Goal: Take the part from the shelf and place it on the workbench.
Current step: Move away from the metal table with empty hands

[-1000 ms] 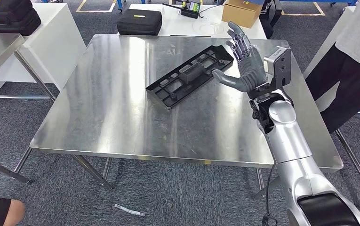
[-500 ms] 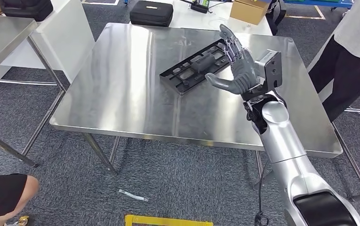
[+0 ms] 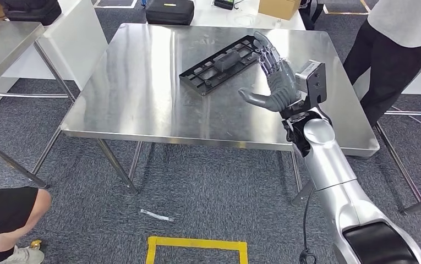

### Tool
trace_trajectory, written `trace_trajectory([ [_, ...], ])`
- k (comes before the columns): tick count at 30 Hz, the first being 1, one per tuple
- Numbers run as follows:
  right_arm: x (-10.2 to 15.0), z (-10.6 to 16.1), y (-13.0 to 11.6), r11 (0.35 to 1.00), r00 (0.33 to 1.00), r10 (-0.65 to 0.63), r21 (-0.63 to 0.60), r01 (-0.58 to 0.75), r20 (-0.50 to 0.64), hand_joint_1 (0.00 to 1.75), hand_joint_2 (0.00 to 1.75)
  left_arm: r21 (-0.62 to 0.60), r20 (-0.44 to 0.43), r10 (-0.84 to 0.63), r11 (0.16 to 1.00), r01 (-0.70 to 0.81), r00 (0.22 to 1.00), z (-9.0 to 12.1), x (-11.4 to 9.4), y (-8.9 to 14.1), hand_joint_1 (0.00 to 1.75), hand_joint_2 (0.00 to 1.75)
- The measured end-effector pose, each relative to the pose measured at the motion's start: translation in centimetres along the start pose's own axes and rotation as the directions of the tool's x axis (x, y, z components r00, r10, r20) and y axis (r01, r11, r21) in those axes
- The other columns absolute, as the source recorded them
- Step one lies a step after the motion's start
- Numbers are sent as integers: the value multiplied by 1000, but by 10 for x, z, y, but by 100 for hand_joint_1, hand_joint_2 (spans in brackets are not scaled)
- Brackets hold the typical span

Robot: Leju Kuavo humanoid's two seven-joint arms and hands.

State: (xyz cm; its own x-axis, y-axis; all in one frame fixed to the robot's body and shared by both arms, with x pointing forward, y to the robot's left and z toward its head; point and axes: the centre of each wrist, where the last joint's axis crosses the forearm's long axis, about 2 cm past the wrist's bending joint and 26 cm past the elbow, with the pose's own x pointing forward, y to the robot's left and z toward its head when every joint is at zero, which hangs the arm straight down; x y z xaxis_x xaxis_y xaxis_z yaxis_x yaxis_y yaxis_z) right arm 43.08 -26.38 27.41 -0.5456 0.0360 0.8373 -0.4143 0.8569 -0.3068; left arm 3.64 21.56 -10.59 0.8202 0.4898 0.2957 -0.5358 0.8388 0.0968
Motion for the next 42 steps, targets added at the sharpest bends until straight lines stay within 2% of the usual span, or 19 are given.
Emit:
trace_trajectory([
  [16, -29, 40, 1, 997, 999, -2, -76, -3, -55, 0, 175, 2, 5, 17, 1000, -17, 1000, -3, 4, 5, 0, 0],
  [23, -67, 86, 8, 979, 990, 6, -203, -34, -138, 0, 175, 9, 3, 29, 1000, -29, 1000, -2, 3, 4, 0, 0],
  [28, -70, 90, 8, 976, 990, 6, -217, -37, -143, 0, 175, 9, 3, 30, 1000, -30, 1000, -2, 3, 4, 0, 0],
  [30, -84, 109, 14, 971, 984, -16, -239, -28, -178, 0, 175, 12, 1, 33, 999, -33, 999, -2, 3, 5, 0, 0],
  [33, -123, 180, 48, 937, 930, -104, -347, -27, -353, 0, 175, 38, -3, 43, 998, -42, 999, -3, 2, 9, 0, 0],
  [35, -138, 219, 71, 917, 884, -145, -395, -48, -445, 0, 175, 55, -6, 54, 997, -54, 999, -4, 3, 12, 0, 0],
  [39, -151, 246, 89, 905, 801, -148, -406, -126, -579, 0, 175, 84, -17, 87, 993, -85, 996, -4, 4, 10, 0, 0],
  [42, -159, 270, 105, 895, 653, -160, -388, -221, -740, 0, 175, 118, -36, 113, 987, -108, 993, -2, 1, 9, 0, 0],
])
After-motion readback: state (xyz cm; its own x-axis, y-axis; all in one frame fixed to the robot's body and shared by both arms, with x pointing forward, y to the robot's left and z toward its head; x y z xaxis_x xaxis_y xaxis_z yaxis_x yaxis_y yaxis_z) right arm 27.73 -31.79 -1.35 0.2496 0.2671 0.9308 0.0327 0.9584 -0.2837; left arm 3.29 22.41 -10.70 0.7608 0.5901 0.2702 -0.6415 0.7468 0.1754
